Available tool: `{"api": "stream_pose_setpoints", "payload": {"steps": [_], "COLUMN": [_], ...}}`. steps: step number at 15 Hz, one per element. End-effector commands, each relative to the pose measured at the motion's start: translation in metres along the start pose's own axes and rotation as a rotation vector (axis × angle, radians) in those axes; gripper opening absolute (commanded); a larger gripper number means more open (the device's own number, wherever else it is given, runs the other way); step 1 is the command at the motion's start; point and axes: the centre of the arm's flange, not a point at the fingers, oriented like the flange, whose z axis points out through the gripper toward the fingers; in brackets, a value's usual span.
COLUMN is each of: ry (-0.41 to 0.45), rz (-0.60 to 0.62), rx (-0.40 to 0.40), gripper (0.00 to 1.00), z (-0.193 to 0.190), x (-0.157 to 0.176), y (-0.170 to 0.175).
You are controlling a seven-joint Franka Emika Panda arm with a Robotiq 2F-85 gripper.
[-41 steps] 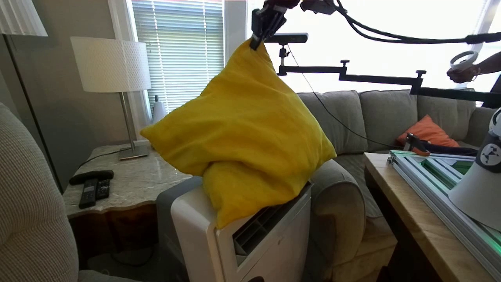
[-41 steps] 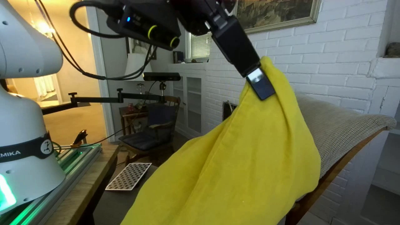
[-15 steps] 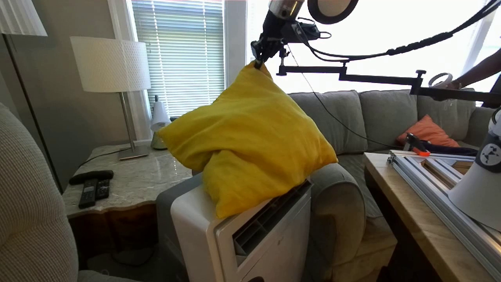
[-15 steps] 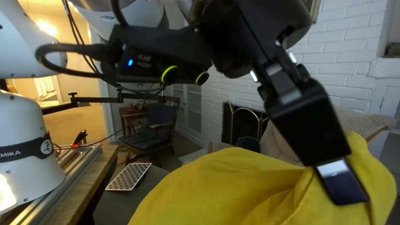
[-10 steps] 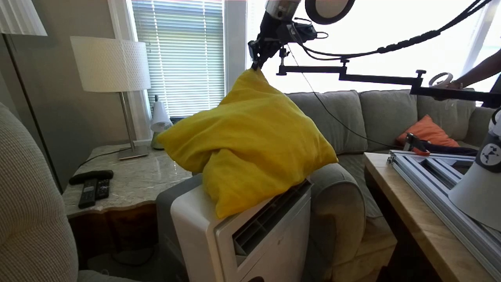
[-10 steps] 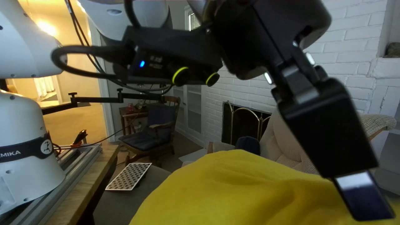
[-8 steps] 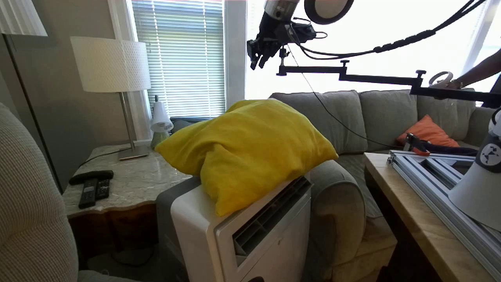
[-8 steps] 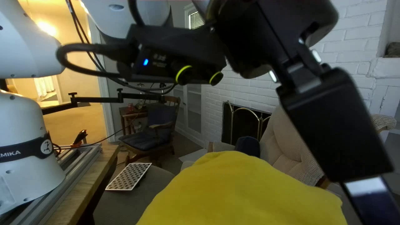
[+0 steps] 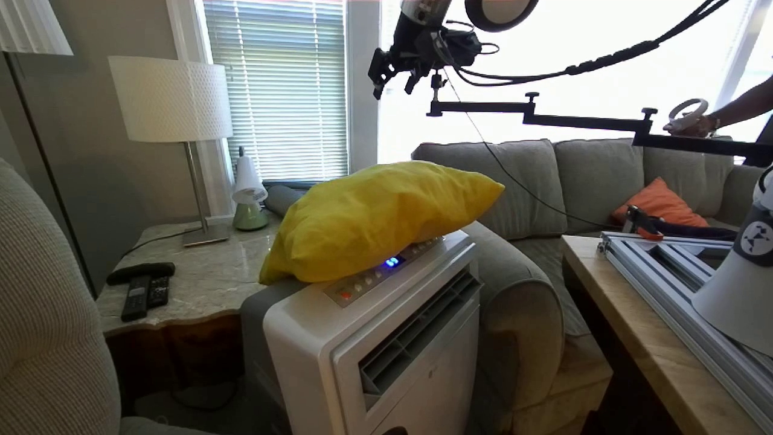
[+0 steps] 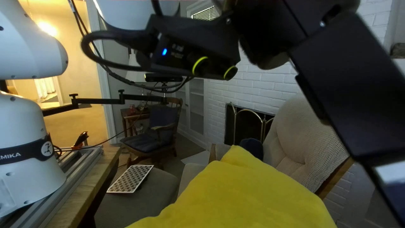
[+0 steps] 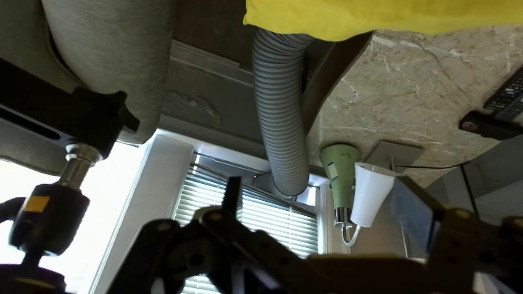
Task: Press the button on the machine and place the pillow on top of it
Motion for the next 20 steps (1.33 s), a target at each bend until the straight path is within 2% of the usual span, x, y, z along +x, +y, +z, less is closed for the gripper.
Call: {"api": "stream_pose_setpoints", "payload": {"steps": [1, 4, 5, 9, 12, 15, 17, 18, 20], "ry": [0.022, 0.038, 0.036, -0.019, -0.05, -0.104, -0.156, -0.124, -0.142], "rz": [0.002, -0.021, -0.02, 0.034, -0.047, -0.202, -0.296, -0.226, -0.273], "rx": [-0.008, 0.02, 0.052, 0.294, 0.422, 0.465, 0.458, 0.467, 0.472], "gripper": [1.0, 1.0, 1.0, 1.0, 1.0, 1.0, 1.0, 1.0, 1.0], "z": [0.0, -0.03, -0.046, -0.102, -0.143, -0.184, -0.212, -0.177, -0.202], "x": [0.008, 0.017, 0.018, 0.019, -0.003, -0.025, -0.032, -0.05, -0.045], "y": [-0.015, -0.038, -0.052, -0.109, -0.159, -0.195, -0.201, -0.245, -0.233]}}
